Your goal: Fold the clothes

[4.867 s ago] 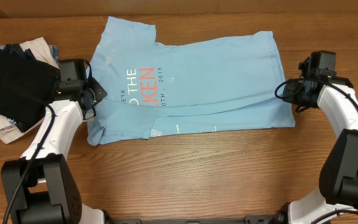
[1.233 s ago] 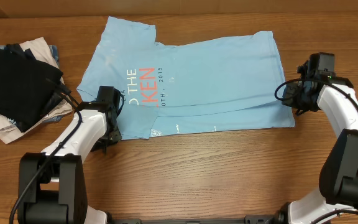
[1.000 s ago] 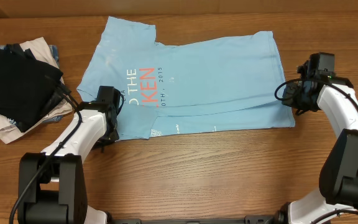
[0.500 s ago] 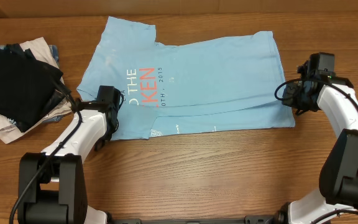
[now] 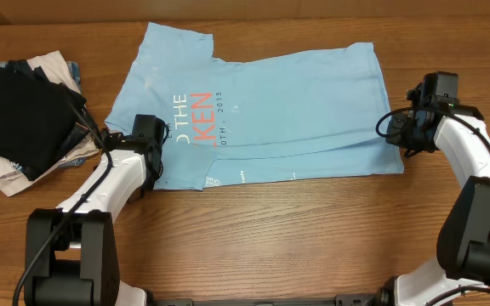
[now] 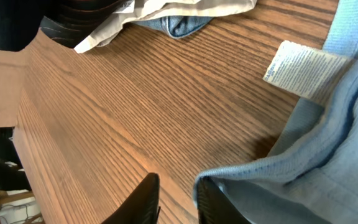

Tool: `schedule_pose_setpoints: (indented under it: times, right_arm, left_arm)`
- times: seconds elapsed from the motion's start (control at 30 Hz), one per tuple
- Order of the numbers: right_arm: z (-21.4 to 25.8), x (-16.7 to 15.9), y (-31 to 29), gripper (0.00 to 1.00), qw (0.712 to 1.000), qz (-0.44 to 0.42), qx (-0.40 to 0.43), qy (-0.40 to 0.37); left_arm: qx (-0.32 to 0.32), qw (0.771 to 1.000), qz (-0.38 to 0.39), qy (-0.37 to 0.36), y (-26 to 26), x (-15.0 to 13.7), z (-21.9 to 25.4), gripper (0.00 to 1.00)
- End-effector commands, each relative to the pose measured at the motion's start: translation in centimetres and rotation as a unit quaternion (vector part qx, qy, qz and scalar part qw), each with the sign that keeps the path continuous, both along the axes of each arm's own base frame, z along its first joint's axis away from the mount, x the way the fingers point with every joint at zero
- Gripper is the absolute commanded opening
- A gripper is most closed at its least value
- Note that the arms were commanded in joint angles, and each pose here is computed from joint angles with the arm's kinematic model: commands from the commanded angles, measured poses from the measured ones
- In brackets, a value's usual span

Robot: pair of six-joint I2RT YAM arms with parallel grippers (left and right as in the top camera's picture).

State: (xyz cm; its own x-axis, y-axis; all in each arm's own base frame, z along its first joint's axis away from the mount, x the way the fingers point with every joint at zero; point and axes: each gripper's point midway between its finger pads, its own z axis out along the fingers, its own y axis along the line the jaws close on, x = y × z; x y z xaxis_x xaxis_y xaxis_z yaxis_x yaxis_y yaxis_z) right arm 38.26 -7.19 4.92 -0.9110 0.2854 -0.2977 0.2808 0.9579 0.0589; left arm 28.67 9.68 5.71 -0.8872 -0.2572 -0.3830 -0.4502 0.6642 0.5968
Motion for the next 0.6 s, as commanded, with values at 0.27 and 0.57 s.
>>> schedule_pose_setpoints:
  times: [0.27,0.57]
  right_arm:
    - [0.0,-0.1,-0.2,0.05,1.000,-0.005,-0.004,0.001]
    - [0.0,-0.2,-0.2,0.05,1.000,-0.005,-0.003,0.003]
  left_arm:
    - [-0.026,0.999,0.003,0.028,-0.6,-1.4,-1.3,0.32]
    - [-0.062,0.997,0.030,0.027,0.0,-2.7,-3.4,0.37]
